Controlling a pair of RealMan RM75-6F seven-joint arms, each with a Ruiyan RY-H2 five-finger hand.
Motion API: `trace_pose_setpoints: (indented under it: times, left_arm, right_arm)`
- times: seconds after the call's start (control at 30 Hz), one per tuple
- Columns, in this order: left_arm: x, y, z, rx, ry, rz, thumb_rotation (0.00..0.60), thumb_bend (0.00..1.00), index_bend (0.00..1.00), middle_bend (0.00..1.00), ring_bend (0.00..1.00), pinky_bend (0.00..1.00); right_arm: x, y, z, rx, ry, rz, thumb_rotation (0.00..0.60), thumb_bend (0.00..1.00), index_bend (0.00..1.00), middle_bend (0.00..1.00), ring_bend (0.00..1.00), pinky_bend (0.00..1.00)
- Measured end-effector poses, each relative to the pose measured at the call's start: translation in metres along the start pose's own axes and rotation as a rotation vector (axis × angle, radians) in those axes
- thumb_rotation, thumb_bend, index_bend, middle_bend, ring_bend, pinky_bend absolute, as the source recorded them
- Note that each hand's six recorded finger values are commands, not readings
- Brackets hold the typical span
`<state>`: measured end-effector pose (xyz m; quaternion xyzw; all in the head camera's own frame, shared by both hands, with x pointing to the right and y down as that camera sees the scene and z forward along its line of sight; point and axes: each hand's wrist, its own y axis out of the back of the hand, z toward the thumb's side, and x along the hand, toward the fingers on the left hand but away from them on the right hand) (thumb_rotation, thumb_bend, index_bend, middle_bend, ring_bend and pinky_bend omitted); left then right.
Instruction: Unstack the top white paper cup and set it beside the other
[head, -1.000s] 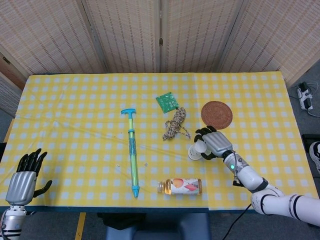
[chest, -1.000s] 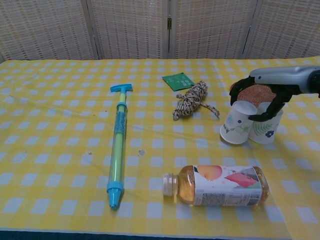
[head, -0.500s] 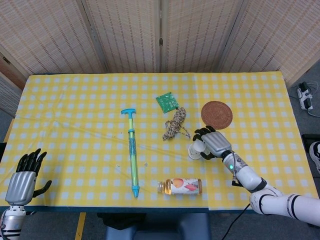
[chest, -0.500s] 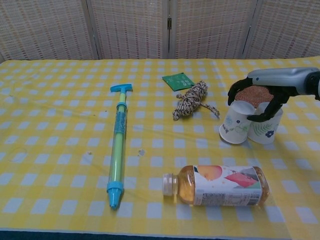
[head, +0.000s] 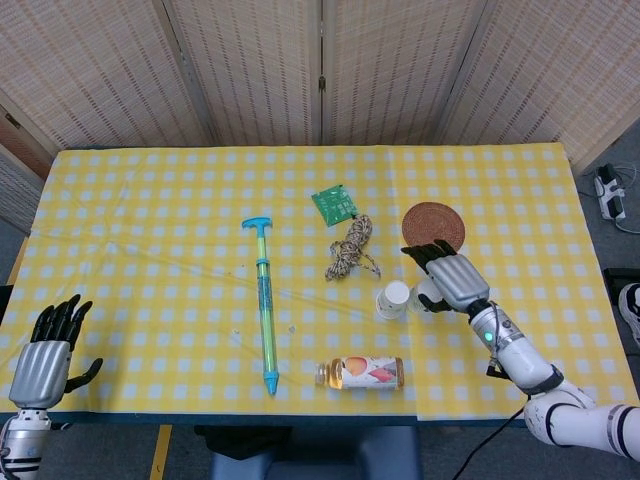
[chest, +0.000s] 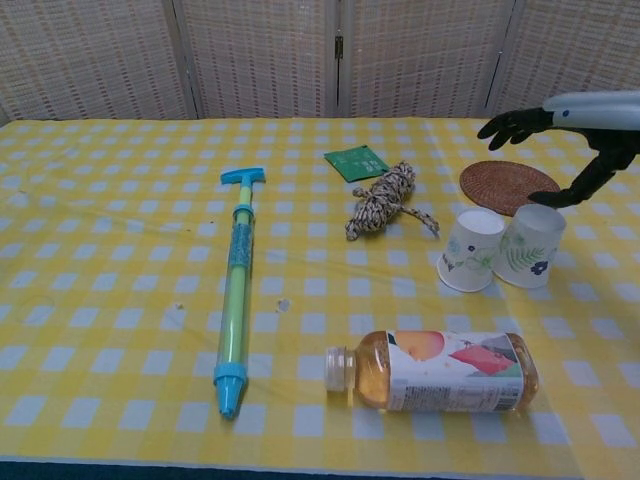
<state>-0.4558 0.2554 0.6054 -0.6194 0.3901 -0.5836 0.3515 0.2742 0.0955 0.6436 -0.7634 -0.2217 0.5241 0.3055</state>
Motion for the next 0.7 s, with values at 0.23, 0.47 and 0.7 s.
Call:
trace_pose_setpoints:
  times: [0.23,0.47,0.7]
  left_arm:
    - [0.002,0.004,0.004,-0.001,-0.009,0.015,0.600,0.32,0.06,0.00,0.00,0.00]
    - [0.002,0.009,0.015,0.008,-0.028,0.039,0.600,0.32,0.06,0.00,0.00,0.00]
    - [0.001,0.014,0.022,0.009,-0.037,0.065,0.600,0.32,0.06,0.00,0.00,0.00]
  right_arm:
    - [0.043,0.019,-0.027,0.006,-0.067,-0.146,0.600,0.43,0.12,0.10,0.10,0.02]
    - [0.104,0.009,-0.054,-0.052,-0.127,-0.259,0.600,0.43,0.07,0.06,0.10,0.03]
    - [0.154,-0.007,-0.066,-0.081,-0.170,-0.331,0.600,0.42,0.03,0.04,0.09,0.03]
